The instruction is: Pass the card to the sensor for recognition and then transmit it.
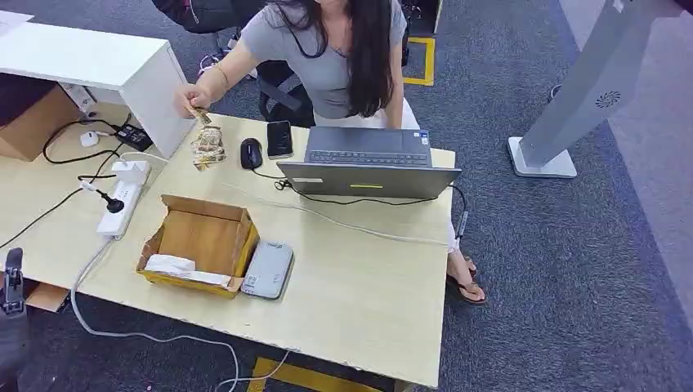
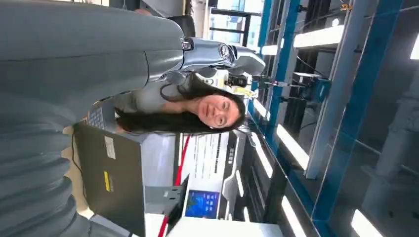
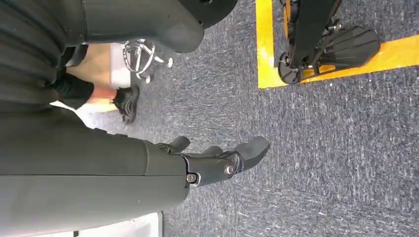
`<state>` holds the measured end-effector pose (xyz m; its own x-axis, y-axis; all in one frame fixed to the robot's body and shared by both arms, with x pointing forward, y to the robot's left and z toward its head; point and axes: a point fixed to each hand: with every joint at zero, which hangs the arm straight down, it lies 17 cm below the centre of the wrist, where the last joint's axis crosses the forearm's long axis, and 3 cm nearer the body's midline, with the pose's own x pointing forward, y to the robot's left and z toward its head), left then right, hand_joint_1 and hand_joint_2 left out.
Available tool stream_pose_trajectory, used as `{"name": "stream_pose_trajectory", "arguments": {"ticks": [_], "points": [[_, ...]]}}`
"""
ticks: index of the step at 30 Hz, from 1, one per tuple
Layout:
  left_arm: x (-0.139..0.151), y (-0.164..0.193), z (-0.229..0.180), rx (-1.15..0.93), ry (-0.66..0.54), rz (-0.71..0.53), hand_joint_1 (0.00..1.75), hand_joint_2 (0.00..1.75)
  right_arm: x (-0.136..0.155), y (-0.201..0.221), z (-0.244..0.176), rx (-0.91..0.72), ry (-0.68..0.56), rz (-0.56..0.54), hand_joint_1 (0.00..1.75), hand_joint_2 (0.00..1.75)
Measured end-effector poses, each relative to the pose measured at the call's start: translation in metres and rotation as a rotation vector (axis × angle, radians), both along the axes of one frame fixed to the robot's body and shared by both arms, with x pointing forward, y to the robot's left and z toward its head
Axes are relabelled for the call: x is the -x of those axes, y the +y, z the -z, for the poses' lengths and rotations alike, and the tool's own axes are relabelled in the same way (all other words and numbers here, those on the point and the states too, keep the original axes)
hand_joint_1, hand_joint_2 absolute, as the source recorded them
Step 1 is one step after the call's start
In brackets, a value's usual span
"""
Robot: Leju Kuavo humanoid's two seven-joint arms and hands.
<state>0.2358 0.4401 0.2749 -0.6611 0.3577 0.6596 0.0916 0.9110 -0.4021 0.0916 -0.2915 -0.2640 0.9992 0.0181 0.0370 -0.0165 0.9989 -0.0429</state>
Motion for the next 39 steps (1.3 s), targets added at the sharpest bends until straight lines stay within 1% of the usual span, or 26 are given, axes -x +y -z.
{"name": "stream_pose_trajectory", "arguments": {"ticks": [2,3,4,5,7,8,9,10,11,13,14,16,19,22,27,39], "points": [[-0.007,-0.001,0.004,-0.086,0.053,-0.067,0.0,1.75,0.001,-0.001,0.0,0.001,0.007,-0.023,0.0,1.75],[-0.014,0.0,0.007,-0.166,0.099,-0.135,0.0,1.75,0.002,-0.002,-0.001,0.004,0.011,-0.036,0.0,1.75],[-0.026,0.002,0.014,-0.276,0.175,-0.225,0.0,1.75,0.002,-0.004,-0.001,0.007,0.016,-0.049,0.0,1.75],[-0.044,0.004,0.021,-0.416,0.282,-0.33,0.0,1.75,0.003,-0.004,-0.002,0.008,0.022,-0.062,0.0,1.75],[-0.095,0.01,0.035,-0.773,0.567,-0.575,0.0,1.75,-0.001,-0.005,-0.004,0.006,0.021,-0.088,0.0,1.75],[-0.123,0.002,0.034,-0.973,0.662,-0.678,0.0,1.75,-0.005,-0.002,-0.005,0.0,0.016,-0.1,0.0,1.75],[-0.145,-0.003,0.019,-1.111,0.689,-0.791,0.0,1.75,-0.009,0.0,-0.006,-0.004,0.01,-0.115,0.0,1.75],[-0.167,-0.017,0.001,-1.217,0.672,-0.87,0.0,1.75,-0.015,0.002,-0.007,-0.005,0.001,-0.125,0.0,1.75],[-0.188,-0.035,-0.016,-1.309,0.629,-0.918,0.0,1.75,-0.02,0.004,-0.008,-0.003,-0.009,-0.133,0.0,1.75],[-0.221,-0.054,-0.032,-1.462,0.609,-1.001,0.0,1.75,-0.038,0.006,-0.01,0.005,-0.062,-0.143,0.0,1.75],[-0.237,-0.066,-0.038,-1.53,0.604,-1.021,0.0,1.75,-0.051,0.007,-0.013,0.01,-0.089,-0.156,0.0,1.75],[-0.259,-0.087,-0.053,-1.595,0.571,-1.017,0.0,1.75,-0.075,0.009,-0.019,0.011,-0.113,-0.17,0.0,1.75],[-0.278,-0.116,-0.063,-1.665,0.527,-0.992,0.0,1.75,-0.091,0.011,-0.024,0.007,-0.134,-0.173,0.0,1.75],[-0.285,-0.132,-0.062,-1.71,0.502,-0.978,0.0,1.75,-0.092,0.012,-0.024,0.007,-0.138,-0.179,0.0,1.75],[-0.289,-0.144,-0.057,-1.751,0.479,-0.961,0.0,1.75,-0.092,0.011,-0.024,0.012,-0.139,-0.179,0.0,1.75],[-0.293,-0.148,-0.048,-1.78,0.48,-0.94,0.0,1.75,-0.089,0.01,-0.023,0.022,-0.136,-0.191,0.0,1.75]]}}
